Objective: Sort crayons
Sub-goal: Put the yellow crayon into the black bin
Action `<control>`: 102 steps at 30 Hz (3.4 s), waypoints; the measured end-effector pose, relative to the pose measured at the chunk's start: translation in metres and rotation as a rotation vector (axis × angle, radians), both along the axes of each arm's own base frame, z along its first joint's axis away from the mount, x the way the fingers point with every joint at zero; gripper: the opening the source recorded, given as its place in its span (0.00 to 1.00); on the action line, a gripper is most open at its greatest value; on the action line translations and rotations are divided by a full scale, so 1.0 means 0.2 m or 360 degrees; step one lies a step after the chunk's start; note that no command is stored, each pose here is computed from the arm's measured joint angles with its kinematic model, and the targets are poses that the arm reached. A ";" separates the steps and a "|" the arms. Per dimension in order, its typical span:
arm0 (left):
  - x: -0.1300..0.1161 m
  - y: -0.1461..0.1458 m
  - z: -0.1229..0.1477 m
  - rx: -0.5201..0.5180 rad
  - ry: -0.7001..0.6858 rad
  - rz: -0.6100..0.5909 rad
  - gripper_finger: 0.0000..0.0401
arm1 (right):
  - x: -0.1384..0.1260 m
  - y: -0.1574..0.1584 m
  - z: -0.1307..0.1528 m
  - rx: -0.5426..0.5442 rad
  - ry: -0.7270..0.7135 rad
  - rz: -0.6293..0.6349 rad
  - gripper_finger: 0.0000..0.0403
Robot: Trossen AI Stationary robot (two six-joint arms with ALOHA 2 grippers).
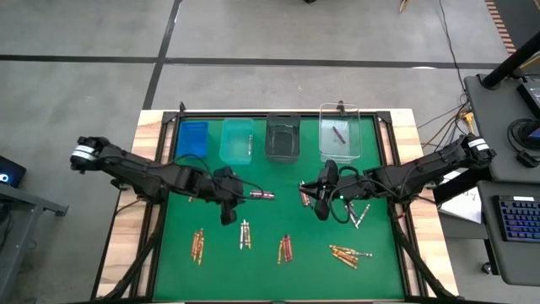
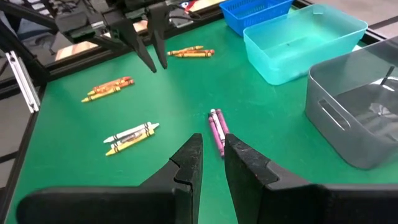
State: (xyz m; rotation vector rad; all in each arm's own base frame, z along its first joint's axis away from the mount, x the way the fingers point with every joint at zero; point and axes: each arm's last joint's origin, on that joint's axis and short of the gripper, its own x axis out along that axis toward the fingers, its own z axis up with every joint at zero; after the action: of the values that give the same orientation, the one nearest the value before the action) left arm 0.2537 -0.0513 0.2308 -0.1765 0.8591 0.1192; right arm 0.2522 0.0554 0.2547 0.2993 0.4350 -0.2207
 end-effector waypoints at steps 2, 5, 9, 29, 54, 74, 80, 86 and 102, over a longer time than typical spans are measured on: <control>0.00 -0.01 -0.01 -0.0034 0.0036 -0.0002 0.12 | 0.00 0.00 0.00 0.0002 -0.0001 -0.0001 0.14; -0.03 -0.02 -0.02 -0.0139 0.0128 0.0028 0.12 | 0.00 0.00 0.00 0.0002 -0.0001 0.0000 0.14; -0.10 0.00 -0.06 -0.0208 0.0364 0.0235 0.12 | 0.00 0.00 0.00 0.0000 0.0003 -0.0001 0.14; -0.34 0.10 -0.22 0.0066 0.0669 0.0430 0.07 | 0.07 0.01 -0.12 -0.0147 0.0150 -0.0028 0.14; -0.53 0.17 -0.41 0.0113 0.0451 0.0808 0.16 | 0.09 -0.07 -0.10 -0.0298 0.0091 -0.0163 0.14; -0.54 0.17 -0.47 0.0123 0.0453 0.0803 0.15 | 0.09 -0.07 -0.10 -0.0294 0.0091 -0.0164 0.14; -0.55 0.17 -0.49 0.0113 0.0435 0.0803 0.15 | 0.09 -0.07 -0.10 -0.0294 0.0091 -0.0164 0.14; -0.55 0.17 -0.49 0.0090 0.0433 0.0801 0.15 | 0.09 -0.07 -0.10 -0.0294 0.0091 -0.0164 0.14; -0.52 0.15 -0.43 -0.0037 0.0467 0.0780 0.15 | 0.09 -0.07 -0.10 -0.0290 0.0090 -0.0166 0.14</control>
State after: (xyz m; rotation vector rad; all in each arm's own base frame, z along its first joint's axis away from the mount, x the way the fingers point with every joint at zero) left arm 0.1500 -0.0208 0.1447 -0.3965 1.0963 0.6053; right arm 0.2699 0.0411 0.2356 0.1372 0.4524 -0.3690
